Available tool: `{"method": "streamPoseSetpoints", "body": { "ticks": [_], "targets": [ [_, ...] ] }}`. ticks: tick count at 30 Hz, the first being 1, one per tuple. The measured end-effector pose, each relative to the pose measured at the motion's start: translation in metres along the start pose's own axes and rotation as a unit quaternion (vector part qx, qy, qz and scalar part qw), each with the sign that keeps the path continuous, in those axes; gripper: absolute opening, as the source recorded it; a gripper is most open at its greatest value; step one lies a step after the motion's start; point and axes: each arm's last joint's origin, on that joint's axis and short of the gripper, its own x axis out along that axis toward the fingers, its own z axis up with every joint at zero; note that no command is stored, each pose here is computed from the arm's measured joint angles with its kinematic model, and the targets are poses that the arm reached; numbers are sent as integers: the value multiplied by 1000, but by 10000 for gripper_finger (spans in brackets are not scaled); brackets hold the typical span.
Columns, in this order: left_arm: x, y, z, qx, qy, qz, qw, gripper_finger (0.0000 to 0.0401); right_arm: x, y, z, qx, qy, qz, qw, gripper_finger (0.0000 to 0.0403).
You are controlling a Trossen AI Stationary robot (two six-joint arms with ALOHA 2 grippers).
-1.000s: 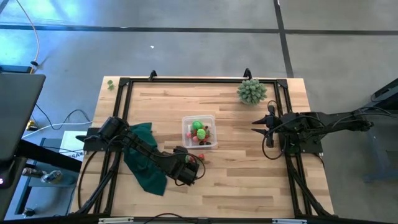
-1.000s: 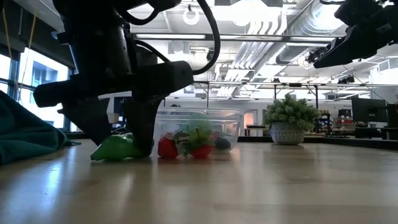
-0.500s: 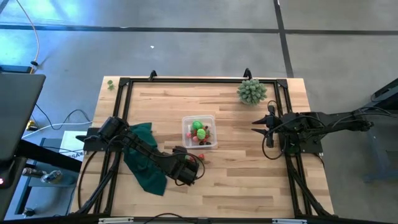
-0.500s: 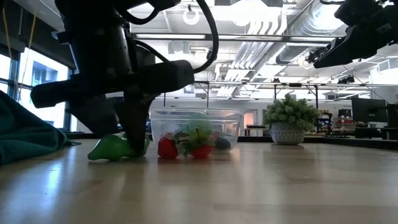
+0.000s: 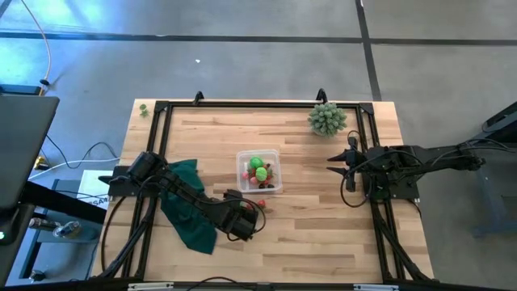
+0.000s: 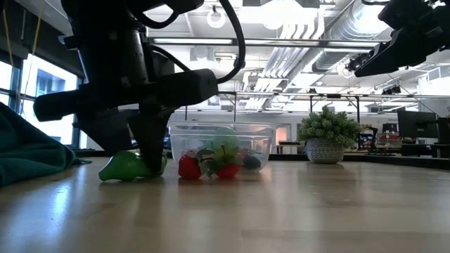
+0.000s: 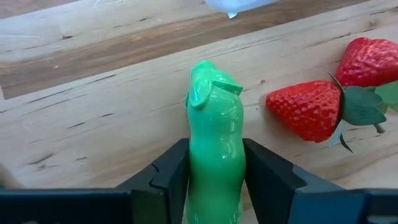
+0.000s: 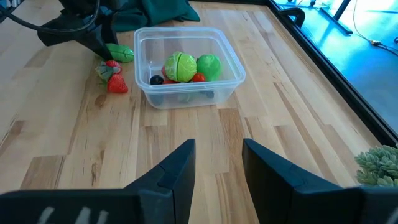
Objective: Pick and placing Produce into tupperware
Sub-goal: Put the green peas into the transparent bin
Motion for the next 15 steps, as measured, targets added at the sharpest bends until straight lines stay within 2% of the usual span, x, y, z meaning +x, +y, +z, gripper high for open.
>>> {"method": "streamPoseSetpoints", "body": {
  "ticks": [6, 15],
  "targets": [
    [-1, 2, -1, 2, -15, 5, 1000, 121, 0, 0, 0, 0, 0, 0, 1000, 123],
    [-21, 17, -27, -11, -146, -20, 989, 126, 0, 0, 0, 0, 0, 0, 1000, 123]
  ]
}}
